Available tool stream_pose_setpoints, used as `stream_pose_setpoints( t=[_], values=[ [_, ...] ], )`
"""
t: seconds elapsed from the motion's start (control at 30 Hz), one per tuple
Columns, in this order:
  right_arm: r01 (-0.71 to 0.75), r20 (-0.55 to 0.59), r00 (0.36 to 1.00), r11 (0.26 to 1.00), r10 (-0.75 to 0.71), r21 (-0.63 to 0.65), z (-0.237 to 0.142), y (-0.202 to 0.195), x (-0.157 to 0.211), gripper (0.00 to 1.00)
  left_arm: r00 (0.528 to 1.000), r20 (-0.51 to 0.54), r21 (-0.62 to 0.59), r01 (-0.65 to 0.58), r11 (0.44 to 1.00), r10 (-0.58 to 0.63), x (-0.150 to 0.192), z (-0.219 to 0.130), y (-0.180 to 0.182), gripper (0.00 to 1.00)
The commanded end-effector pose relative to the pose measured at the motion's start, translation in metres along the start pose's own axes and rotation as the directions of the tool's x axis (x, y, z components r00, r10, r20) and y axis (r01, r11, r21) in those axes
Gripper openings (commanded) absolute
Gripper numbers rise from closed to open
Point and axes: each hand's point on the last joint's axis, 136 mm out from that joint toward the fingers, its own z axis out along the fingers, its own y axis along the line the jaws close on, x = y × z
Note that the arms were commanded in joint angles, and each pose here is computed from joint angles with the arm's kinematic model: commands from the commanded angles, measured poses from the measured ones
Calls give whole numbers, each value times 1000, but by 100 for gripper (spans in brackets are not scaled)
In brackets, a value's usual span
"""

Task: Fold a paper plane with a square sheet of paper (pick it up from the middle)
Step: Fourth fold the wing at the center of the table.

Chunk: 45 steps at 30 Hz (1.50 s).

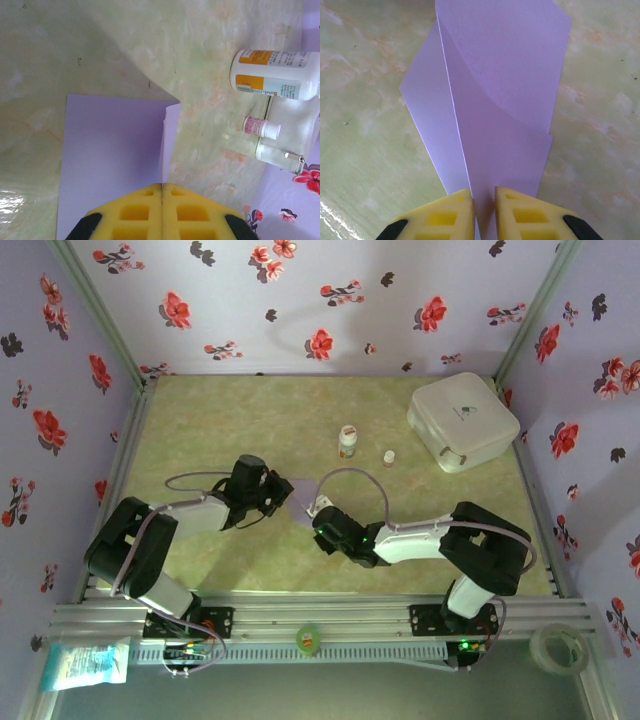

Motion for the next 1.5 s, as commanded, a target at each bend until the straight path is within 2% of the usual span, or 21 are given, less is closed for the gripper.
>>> stream_pose_setpoints(
  t=[0.0, 0.83, 1.3, 1.47],
  values=[
    [-16, 15, 1000, 1000, 16, 21, -3, -3, -1, 17, 1000, 25, 15, 9, 1000, -9, -6, -4, -3, 2],
    [8, 13, 1000, 999, -8, 31, 4, -1, -4, 20, 1000, 23, 26, 14, 1000, -14, -5, -5, -4, 2],
    [-13, 17, 1000, 1000, 12, 17, 5, 1, -4, 7, 1000, 27, 28, 12, 1000, -13, -6, -6, -5, 4],
    [-30, 18, 999, 999, 30, 12, 6, 1, -5, 1, 999, 46, 34, -1, 999, -1, -12, -13, -9, 17]
  ],
)
